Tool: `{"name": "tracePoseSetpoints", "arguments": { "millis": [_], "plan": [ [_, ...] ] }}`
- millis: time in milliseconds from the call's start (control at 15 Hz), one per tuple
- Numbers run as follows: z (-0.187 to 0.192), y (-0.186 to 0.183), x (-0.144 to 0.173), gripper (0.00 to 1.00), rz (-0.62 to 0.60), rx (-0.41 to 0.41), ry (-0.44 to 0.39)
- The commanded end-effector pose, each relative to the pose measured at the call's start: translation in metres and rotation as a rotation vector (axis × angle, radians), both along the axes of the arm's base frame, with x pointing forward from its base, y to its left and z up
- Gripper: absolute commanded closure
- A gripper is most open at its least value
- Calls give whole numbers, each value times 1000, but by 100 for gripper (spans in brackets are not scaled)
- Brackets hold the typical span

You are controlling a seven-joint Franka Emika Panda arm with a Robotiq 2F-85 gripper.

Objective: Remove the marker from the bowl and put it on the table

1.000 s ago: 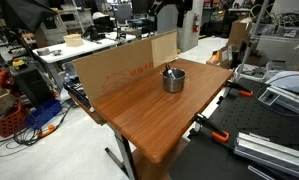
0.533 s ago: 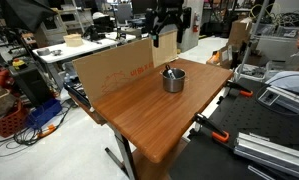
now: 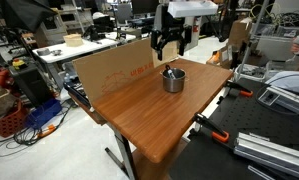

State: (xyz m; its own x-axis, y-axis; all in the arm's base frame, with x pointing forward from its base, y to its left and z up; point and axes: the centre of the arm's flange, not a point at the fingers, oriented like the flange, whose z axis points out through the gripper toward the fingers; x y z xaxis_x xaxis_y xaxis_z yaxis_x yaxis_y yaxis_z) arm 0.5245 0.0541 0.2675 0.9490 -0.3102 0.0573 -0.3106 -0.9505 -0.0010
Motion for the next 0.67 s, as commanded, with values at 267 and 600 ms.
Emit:
{"name": "tracePoseSetpoints", "arguments": {
  "millis": [267,600],
  "plan": [
    [-25,-14,22,0,-51,-37,-20],
    [-46,-13,27,0,-61,-44,11]
  ]
}}
